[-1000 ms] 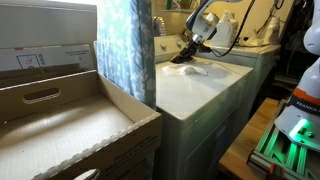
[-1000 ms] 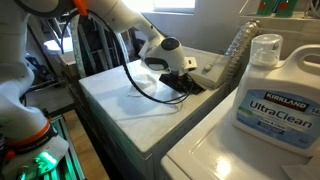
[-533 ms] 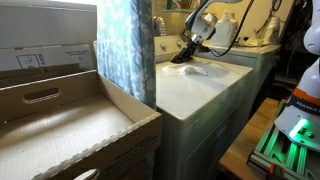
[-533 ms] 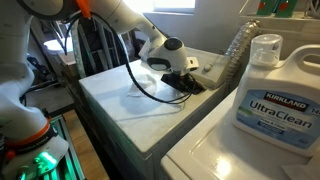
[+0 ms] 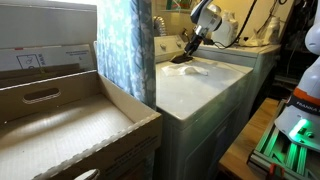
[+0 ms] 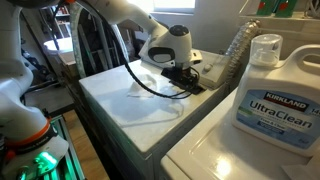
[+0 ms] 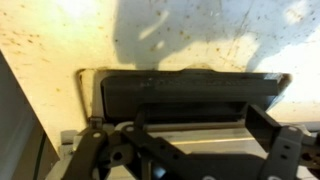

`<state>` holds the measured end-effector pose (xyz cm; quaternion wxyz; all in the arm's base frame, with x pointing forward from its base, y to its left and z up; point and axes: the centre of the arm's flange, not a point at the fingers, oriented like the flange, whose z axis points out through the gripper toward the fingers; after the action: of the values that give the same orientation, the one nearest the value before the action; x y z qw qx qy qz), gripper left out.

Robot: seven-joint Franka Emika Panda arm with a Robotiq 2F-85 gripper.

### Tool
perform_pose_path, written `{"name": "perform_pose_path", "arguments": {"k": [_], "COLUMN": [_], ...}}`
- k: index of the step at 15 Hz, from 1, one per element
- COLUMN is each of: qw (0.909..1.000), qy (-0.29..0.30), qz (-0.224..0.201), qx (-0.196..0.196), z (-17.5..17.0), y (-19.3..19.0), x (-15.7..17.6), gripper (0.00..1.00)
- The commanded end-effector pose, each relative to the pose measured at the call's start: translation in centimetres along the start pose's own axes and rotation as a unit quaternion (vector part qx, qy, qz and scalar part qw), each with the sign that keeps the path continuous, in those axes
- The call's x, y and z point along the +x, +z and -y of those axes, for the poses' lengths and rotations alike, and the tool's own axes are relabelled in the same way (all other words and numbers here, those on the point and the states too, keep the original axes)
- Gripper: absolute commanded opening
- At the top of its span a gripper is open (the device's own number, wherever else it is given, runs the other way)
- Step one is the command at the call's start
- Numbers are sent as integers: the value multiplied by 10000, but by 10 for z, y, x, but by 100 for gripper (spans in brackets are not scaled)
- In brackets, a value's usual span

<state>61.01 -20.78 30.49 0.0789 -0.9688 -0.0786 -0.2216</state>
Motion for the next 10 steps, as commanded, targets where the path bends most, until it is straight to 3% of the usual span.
{"name": "perform_pose_path", "arguments": {"k": [1,10], "qw": [9991,9949], "qy": [85,484], "qz": [415,887], "qx": [-33,-70], "z": [5,10], "y": [-31,-88], "x": [-9,-4], "gripper": [100,100]}}
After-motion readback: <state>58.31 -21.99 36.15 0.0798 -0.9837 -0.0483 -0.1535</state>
